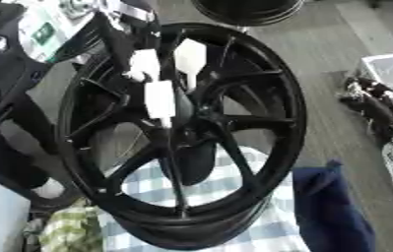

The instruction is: Pull the pin out of the wheel hub.

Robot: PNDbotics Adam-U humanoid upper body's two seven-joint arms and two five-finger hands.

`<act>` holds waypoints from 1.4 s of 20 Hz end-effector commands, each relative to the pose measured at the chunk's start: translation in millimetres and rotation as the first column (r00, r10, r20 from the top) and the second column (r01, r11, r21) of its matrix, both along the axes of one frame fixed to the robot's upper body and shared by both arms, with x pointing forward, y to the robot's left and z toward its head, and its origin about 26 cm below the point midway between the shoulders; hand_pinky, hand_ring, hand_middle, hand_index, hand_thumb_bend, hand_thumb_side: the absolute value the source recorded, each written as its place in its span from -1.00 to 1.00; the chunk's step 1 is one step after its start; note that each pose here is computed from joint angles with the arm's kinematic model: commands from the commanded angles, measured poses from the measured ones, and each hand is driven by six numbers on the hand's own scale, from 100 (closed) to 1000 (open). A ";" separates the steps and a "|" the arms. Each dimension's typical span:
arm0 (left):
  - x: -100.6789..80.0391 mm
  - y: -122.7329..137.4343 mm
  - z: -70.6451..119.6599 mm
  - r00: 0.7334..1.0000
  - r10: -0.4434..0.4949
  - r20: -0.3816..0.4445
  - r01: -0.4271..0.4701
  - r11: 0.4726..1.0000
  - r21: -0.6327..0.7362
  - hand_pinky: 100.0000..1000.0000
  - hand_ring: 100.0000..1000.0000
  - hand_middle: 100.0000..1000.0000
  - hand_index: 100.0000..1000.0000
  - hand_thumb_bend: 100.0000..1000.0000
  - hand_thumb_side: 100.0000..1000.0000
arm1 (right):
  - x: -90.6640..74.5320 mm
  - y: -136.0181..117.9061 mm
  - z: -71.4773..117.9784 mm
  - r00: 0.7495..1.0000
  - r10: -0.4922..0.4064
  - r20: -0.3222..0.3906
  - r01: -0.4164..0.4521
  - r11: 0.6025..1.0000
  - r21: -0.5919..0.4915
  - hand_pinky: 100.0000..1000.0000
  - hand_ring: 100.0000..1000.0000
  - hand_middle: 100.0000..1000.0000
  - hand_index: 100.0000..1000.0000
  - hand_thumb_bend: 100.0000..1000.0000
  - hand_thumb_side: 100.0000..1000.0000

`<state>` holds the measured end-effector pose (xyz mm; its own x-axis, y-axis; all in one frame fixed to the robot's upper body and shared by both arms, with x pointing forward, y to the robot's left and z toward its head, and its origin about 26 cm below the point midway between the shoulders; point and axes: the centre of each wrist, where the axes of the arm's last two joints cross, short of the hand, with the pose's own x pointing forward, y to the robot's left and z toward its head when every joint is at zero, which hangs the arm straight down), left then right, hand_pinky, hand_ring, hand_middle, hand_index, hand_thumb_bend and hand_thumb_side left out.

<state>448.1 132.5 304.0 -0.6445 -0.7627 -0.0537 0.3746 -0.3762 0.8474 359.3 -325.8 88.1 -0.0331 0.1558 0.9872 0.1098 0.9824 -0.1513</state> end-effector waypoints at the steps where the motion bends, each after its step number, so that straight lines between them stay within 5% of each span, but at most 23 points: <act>1: -1.9 12.5 18.2 0.999 0.020 0.043 -0.020 1.000 -0.001 0.67 0.38 0.11 -0.28 -0.55 -1.00 | 1.4 -2.4 8.0 1.000 0.001 0.023 -0.001 1.000 -0.009 0.75 0.37 0.42 0.60 -0.88 -0.21; 17: -29.2 27.9 71.3 0.987 0.017 0.157 0.002 0.993 -0.117 0.66 0.36 0.08 -0.33 -0.54 -1.00 | 1.2 -3.7 8.4 1.000 -0.002 0.023 0.002 1.000 -0.010 0.75 0.37 0.42 0.60 -0.88 -0.22; 23: -50.7 70.2 110.2 0.961 0.112 0.254 -0.051 0.971 -0.235 0.67 0.35 0.08 -0.35 -0.55 -1.00 | 0.5 -7.1 9.6 1.000 -0.014 0.028 0.014 1.000 -0.010 0.75 0.37 0.42 0.60 -0.88 -0.22; 28: -71.4 119.4 121.9 0.917 0.222 0.332 -0.106 0.937 -0.334 0.66 0.34 0.07 -0.38 -0.58 -1.00 | -0.4 -11.7 11.5 0.999 -0.030 0.034 0.030 0.999 -0.013 0.75 0.37 0.42 0.60 -0.87 -0.23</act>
<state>392.0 235.1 402.3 -0.5146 -0.8573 0.0137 0.1368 -0.0663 0.9884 358.8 -329.4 88.9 -0.0371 0.1534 0.9875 0.1286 0.9807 -0.1476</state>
